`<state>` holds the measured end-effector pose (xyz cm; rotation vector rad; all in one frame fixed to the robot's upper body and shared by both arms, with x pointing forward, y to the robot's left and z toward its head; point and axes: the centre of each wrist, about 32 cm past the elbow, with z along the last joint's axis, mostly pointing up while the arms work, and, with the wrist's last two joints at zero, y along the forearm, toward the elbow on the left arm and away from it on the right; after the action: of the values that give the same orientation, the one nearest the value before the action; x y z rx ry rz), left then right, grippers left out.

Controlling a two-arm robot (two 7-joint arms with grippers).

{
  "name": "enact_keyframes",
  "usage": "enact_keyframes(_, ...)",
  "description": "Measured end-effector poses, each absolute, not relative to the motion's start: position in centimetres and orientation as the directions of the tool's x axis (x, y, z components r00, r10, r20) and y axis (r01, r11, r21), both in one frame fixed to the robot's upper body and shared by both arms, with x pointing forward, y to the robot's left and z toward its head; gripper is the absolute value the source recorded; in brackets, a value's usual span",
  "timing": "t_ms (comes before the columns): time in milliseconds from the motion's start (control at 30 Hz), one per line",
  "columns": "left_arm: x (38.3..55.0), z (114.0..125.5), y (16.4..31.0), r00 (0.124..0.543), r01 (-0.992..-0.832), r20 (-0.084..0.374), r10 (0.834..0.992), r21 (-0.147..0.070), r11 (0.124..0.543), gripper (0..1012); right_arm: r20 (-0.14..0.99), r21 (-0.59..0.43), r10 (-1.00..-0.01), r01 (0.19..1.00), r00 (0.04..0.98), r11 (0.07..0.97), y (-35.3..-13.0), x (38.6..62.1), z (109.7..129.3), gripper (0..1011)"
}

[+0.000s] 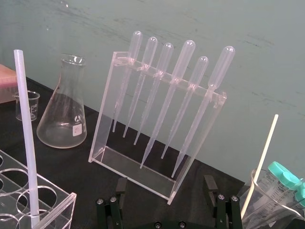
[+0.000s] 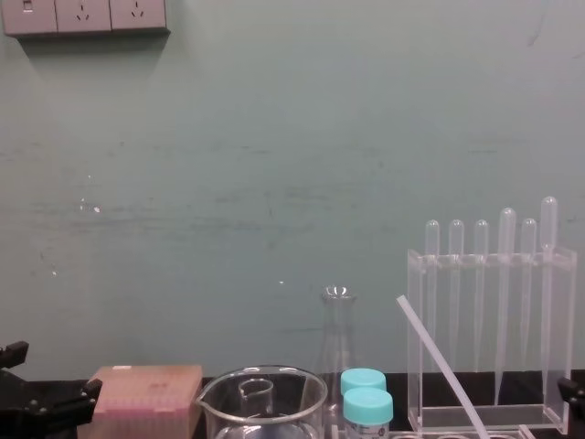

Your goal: Pick up the stirring rod with one hand, then place it down.

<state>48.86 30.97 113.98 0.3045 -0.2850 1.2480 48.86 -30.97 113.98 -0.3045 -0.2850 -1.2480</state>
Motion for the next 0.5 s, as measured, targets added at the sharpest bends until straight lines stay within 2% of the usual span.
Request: enact_keyframes(500, 48.86, 113.98, 30.97, 0.292, -0.955, 0.374, 0.88, 0.07, 0.287, 1000, 0.374, -0.07, -0.88, 0.955, 0.292, 0.287, -30.97, 48.86, 113.98, 1002)
